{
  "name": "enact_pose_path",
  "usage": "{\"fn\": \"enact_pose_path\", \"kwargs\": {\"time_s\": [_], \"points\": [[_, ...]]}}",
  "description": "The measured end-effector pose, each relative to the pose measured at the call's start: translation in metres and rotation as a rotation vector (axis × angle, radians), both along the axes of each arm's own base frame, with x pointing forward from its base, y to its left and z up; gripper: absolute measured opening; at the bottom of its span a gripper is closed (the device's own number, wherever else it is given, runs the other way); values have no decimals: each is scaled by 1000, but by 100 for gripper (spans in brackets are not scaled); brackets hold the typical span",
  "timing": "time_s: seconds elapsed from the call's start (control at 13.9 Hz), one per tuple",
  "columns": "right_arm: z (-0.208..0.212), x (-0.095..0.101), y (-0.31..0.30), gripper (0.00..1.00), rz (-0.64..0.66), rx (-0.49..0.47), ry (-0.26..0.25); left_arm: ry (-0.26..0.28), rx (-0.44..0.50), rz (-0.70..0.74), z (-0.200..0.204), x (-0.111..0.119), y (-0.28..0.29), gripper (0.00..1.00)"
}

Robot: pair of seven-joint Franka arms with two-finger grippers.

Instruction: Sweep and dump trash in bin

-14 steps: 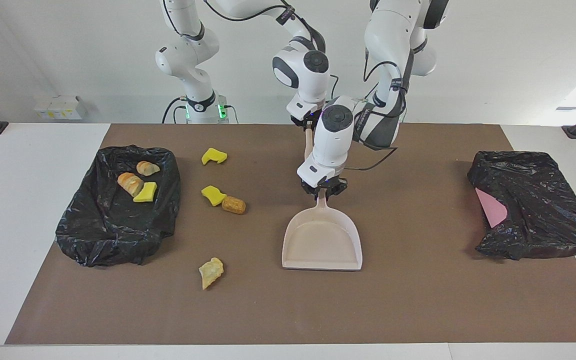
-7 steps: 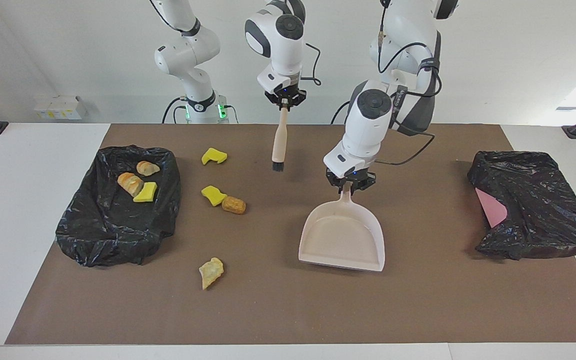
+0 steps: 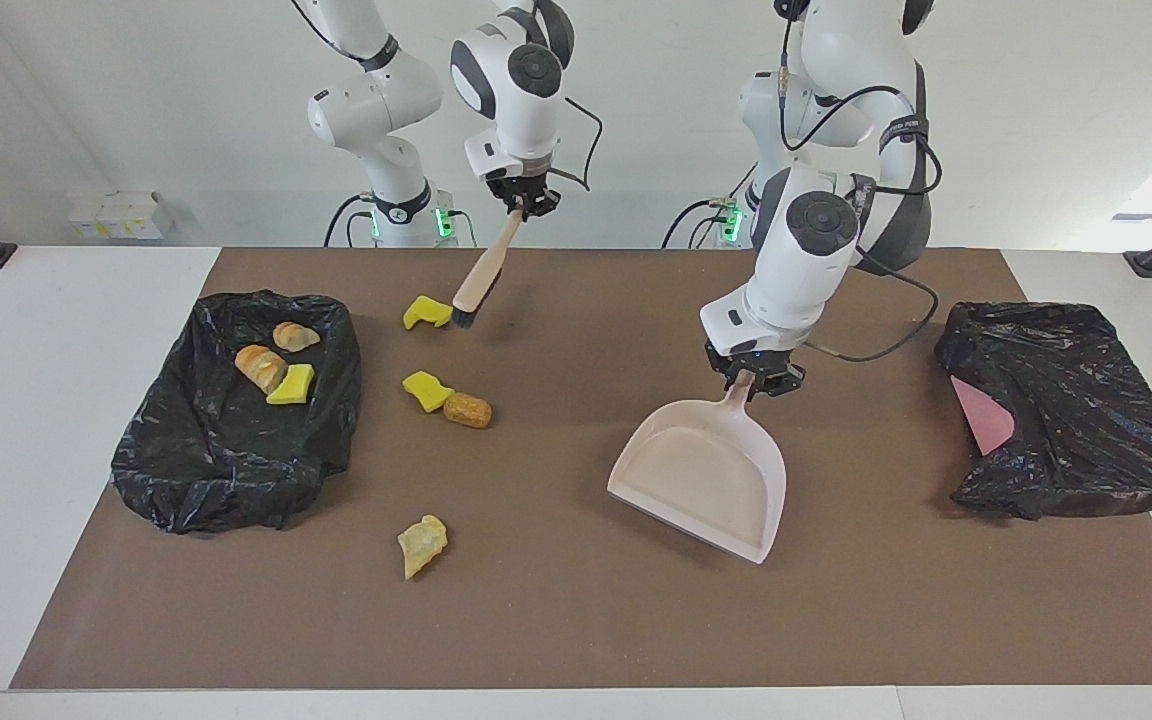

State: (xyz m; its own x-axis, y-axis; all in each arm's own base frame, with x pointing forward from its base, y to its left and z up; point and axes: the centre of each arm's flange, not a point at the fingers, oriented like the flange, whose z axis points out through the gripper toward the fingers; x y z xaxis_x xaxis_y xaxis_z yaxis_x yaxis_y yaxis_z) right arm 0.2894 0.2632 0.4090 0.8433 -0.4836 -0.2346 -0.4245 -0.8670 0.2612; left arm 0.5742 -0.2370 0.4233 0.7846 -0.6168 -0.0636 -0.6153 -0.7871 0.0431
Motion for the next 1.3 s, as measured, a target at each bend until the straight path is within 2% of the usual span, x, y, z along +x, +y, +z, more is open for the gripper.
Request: {"fn": "enact_pose_path", "kwargs": {"time_s": [0.22, 0.36, 0.58, 0.87, 1.01, 1.3], "points": [[-22, 10, -37, 26, -99, -42, 54, 57, -1, -199, -5, -6, 4, 31], [-37, 2, -51, 26, -121, -67, 83, 83, -6, -298, -10, -13, 3, 31], [-44, -9, -64, 26, -146, -87, 97, 104, -22, -451, -14, -23, 1, 31], [-45, -14, -69, 26, -151, -95, 103, 84, -46, -705, -17, -44, -32, 31], [-51, -16, -71, 26, -155, -101, 110, 75, -40, -772, -24, -59, -56, 31], [-73, -12, -72, 26, -166, -72, 52, 50, 7, -879, -33, -83, -91, 31]]}}
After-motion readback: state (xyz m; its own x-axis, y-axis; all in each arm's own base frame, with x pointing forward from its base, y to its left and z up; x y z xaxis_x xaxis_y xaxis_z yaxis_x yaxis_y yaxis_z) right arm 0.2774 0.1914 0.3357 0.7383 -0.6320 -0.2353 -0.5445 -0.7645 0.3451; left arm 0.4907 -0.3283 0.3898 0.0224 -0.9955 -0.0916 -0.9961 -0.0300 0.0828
